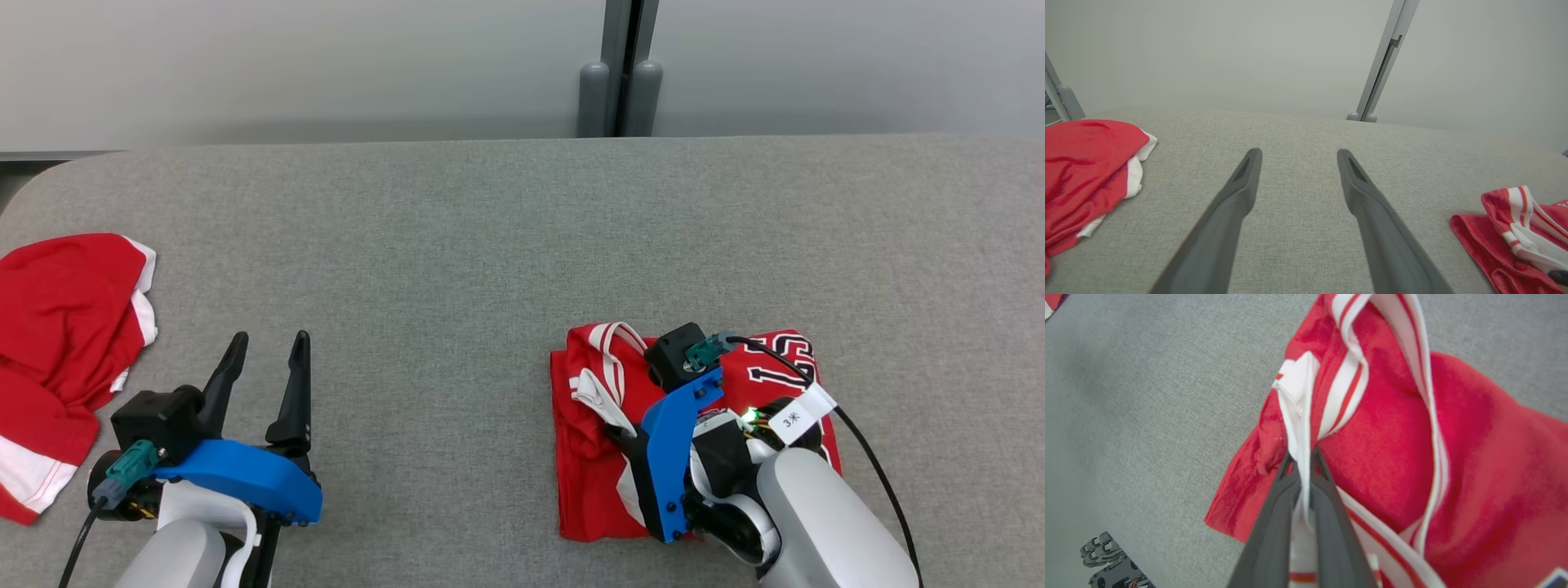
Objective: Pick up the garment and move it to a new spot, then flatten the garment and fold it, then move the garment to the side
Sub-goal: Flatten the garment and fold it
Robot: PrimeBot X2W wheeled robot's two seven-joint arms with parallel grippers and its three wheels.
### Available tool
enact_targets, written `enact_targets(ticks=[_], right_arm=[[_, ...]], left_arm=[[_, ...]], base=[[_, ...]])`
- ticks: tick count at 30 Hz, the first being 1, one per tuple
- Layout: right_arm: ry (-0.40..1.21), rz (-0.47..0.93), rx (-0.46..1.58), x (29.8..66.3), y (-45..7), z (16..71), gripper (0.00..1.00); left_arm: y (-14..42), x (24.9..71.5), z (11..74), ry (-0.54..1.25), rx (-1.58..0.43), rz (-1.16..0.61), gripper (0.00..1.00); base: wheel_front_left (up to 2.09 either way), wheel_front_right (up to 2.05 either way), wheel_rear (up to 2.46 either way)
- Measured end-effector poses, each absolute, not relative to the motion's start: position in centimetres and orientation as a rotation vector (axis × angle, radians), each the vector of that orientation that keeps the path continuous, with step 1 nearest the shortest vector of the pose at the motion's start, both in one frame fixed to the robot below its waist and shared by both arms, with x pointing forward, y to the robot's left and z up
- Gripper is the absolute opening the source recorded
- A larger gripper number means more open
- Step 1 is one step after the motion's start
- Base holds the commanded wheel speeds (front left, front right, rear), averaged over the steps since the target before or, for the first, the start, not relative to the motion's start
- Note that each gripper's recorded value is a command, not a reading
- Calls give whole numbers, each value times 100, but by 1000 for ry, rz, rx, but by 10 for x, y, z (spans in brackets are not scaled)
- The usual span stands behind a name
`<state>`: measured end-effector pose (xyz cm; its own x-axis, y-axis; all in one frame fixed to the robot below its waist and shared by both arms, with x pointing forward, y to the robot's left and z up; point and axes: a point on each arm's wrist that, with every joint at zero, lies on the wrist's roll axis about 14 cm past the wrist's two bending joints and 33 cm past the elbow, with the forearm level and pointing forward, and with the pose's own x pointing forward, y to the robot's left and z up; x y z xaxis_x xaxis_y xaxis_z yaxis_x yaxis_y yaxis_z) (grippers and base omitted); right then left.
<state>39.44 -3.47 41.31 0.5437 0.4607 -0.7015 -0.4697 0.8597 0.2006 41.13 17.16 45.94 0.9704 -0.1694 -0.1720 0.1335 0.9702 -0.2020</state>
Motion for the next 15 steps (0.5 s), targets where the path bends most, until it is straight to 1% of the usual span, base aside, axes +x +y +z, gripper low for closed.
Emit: enact_targets(ticks=[1,2,6,10,12,15], right_arm=[[829,552,-12,394,-35,413,82],[814,564,18,396,-30,415,100],[762,589,92,401,-21,429,100],[600,605,126,416,-16,472,100],[512,583,135,423,-23,495,100],[406,494,133,430,-51,517,100]], left_arm=[[172,411,459,190,-191,-154,100],[173,411,460,189,-190,-152,100],[174,410,459,189,-189,-148,100],[175,410,462,179,-187,-147,100],[174,411,463,177,-189,-150,100],[173,410,463,177,-186,-154,100]], base=[[0,0,0],[0,0,0],[0,0,0],[0,0,0],[0,0,0],[0,0,0]])
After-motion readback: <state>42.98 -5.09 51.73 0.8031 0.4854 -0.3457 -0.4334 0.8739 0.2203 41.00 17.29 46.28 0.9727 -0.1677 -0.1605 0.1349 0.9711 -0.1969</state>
